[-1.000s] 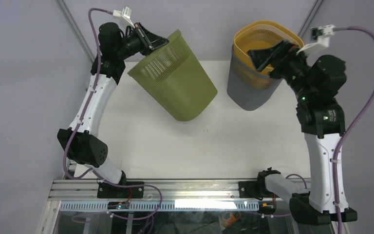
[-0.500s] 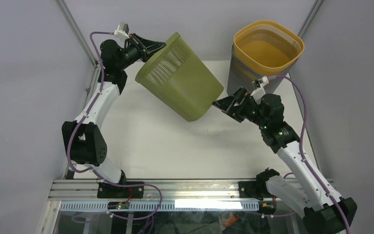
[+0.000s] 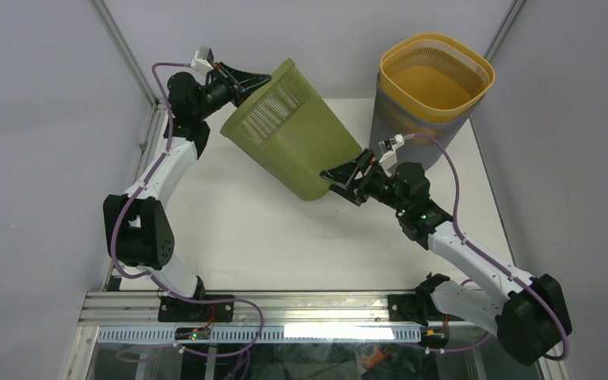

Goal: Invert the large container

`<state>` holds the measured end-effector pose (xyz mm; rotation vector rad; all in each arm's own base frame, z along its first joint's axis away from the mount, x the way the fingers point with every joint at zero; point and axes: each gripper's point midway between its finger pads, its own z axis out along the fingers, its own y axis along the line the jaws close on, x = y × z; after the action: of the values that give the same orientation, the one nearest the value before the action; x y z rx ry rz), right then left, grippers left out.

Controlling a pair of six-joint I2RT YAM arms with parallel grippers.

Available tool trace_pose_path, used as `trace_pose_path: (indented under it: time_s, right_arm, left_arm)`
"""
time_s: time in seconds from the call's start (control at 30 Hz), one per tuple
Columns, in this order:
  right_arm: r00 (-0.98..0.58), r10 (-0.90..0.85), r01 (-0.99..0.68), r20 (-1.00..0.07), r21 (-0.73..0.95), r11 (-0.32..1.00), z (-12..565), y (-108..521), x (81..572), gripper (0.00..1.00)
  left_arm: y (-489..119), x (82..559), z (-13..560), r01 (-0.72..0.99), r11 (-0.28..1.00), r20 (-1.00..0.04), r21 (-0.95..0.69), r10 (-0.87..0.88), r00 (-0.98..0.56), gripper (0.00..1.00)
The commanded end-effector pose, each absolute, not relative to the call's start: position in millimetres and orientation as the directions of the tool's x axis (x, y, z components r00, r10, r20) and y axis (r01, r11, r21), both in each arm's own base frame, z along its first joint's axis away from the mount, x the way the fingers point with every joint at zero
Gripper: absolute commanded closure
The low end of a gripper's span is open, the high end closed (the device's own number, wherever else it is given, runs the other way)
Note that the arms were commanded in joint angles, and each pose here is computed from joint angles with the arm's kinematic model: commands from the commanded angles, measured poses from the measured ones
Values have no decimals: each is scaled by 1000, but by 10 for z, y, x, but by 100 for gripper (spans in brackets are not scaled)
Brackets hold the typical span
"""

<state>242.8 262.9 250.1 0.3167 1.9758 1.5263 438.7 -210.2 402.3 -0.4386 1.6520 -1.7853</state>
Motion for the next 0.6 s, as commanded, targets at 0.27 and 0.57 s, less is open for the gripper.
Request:
trace_pose_path:
  time_s: [0.27,0.57]
  right_arm:
    - [-768,536,-271,-352,936,226,2784,2736,2354,0]
    - [-544,763,-115,-350,932,345,2457,2124,2563,1]
  left_arm:
    - [-1999,4123,4591,368,-67,-231,-927,-671,-704,100]
    - [-1979,4111,4569,361,-69,-226,-930,-669,-708,100]
